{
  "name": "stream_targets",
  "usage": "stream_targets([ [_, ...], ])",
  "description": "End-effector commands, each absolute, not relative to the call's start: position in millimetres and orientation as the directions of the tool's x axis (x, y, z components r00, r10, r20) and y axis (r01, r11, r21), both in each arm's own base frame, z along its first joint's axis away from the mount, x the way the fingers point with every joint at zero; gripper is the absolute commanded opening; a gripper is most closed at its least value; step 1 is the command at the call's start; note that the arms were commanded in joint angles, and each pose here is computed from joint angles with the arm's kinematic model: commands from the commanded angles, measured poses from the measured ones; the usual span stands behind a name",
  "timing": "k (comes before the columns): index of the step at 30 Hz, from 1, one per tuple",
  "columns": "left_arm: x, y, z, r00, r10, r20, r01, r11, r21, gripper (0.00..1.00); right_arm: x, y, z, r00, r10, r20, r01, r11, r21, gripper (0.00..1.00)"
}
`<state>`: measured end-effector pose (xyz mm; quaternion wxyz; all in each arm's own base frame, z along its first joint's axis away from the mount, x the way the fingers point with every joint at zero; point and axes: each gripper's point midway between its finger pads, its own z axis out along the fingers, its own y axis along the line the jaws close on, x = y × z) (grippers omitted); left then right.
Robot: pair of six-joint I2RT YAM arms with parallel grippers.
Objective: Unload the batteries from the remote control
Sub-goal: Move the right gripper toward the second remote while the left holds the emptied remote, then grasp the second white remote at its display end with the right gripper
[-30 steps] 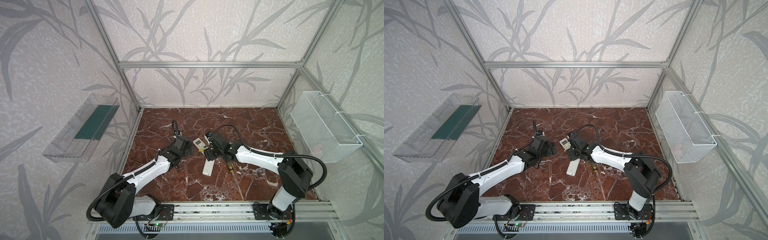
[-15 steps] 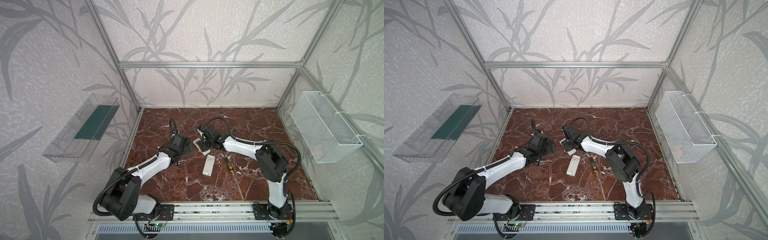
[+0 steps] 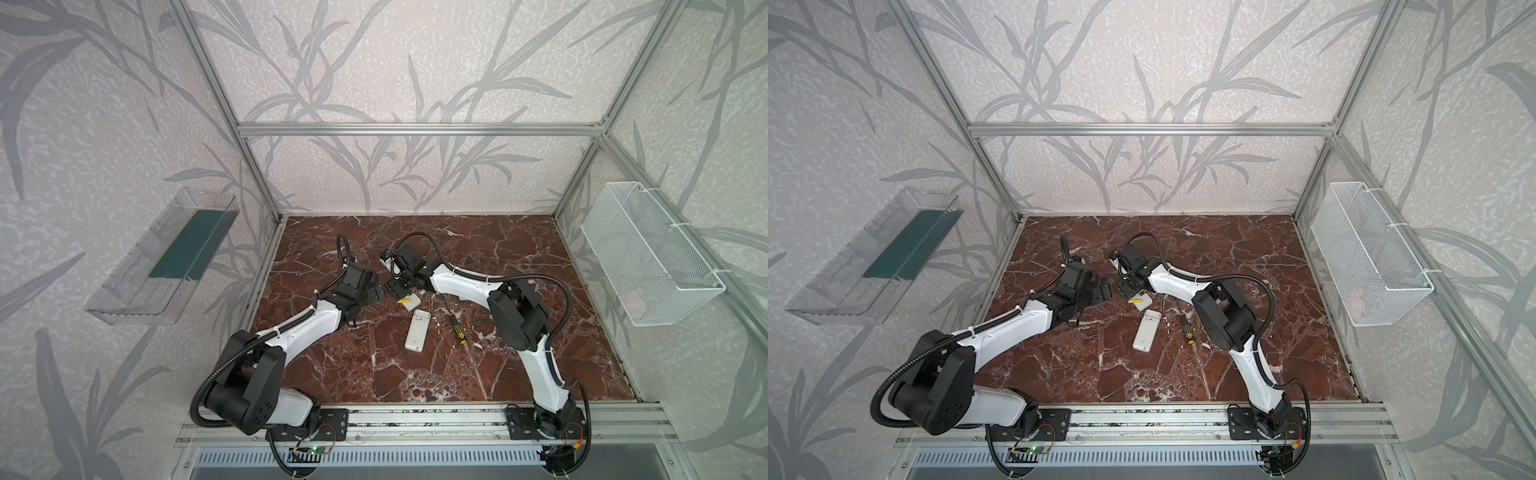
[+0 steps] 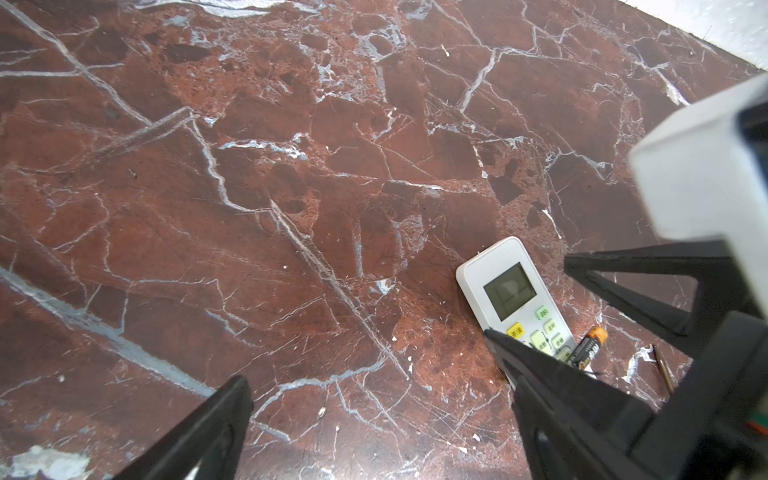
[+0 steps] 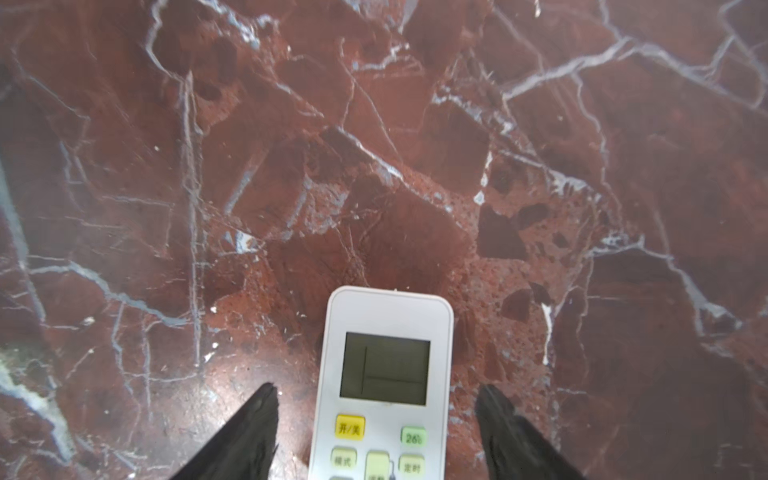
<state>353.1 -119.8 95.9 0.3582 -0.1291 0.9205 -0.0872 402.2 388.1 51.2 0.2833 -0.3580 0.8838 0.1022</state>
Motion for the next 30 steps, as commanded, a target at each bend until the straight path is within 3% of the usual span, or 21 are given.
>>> stream_targets([
  [1,358,-120,108,-0.677,-0.332,-0.657,-0.177,0.94,-0.292,0.99,404,385,42,-0.592,-0.591,-0.549,-0.694,0.72,-0.027,0.76],
  [12,351,-116,107,-0.673,-0.325,-0.665,-0.166,0.942,-0.292,0.99,407,390,31,-0.589,-0.609,-0.531,-0.708,0.706,-0.024,0.76],
  [22,351,-116,104,-0.678,-0.318,-0.663,-0.161,0.944,-0.288,0.99,406,384,34,-0.598,-0.569,-0.565,-0.681,0.732,-0.017,0.57],
  [30,350,-115,98,-0.682,-0.316,-0.659,-0.163,0.945,-0.285,0.98,406,365,46,-0.598,-0.477,-0.644,-0.635,0.772,0.018,0.55],
])
